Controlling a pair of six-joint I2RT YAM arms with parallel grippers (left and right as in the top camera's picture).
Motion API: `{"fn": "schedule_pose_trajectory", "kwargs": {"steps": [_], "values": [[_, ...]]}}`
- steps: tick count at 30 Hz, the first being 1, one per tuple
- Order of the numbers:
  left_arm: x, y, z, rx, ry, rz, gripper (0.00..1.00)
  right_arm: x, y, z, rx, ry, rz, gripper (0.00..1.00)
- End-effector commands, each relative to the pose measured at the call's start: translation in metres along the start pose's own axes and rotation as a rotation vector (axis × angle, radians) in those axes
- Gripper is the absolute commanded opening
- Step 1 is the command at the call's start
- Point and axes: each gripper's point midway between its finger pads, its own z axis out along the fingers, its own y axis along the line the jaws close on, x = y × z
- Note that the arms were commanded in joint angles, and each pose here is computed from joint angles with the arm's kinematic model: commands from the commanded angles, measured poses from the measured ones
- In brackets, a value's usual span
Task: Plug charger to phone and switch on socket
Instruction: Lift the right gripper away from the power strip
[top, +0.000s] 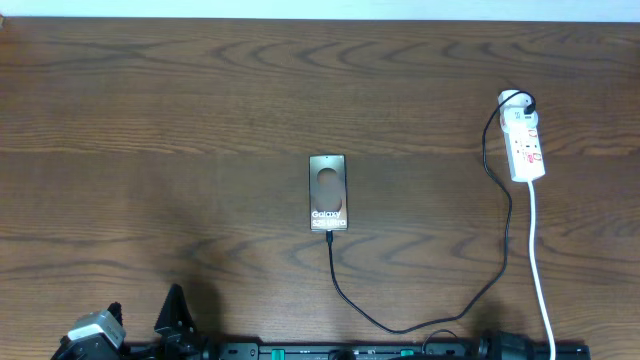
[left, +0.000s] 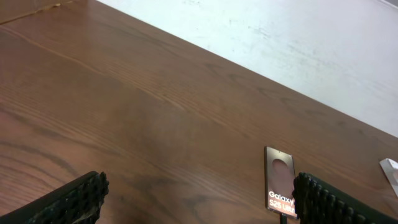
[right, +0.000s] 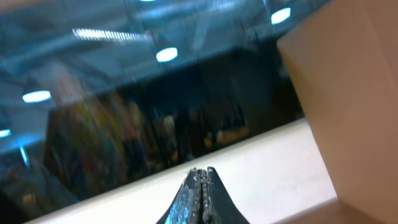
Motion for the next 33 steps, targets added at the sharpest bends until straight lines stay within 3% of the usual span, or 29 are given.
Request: {"fn": "schedule_pose_trajectory", "kwargs": {"steps": [1,9,22,33], "values": [[-0.002,0.001,-0.002,-0.008,-0.009,0.004,0.97,-0.017,0.001,-0.002,0.016,-0.079,-0.021,0.01],[-0.002,0.001,-0.002,-0.008,-0.009,0.004,0.97,-0.020,0.006,-0.018,0.056,-0.129,-0.053,0.02],[-0.002,0.001,-0.002,-0.008,-0.009,0.004,0.97,-0.047,0.023,-0.079,-0.125,-0.220,-0.018,0.08],[-0.002,0.001,-0.002,-0.008,-0.009,0.004,0.97,-0.066,0.017,-0.117,-0.200,-0.284,-0.029,0.04]]}}
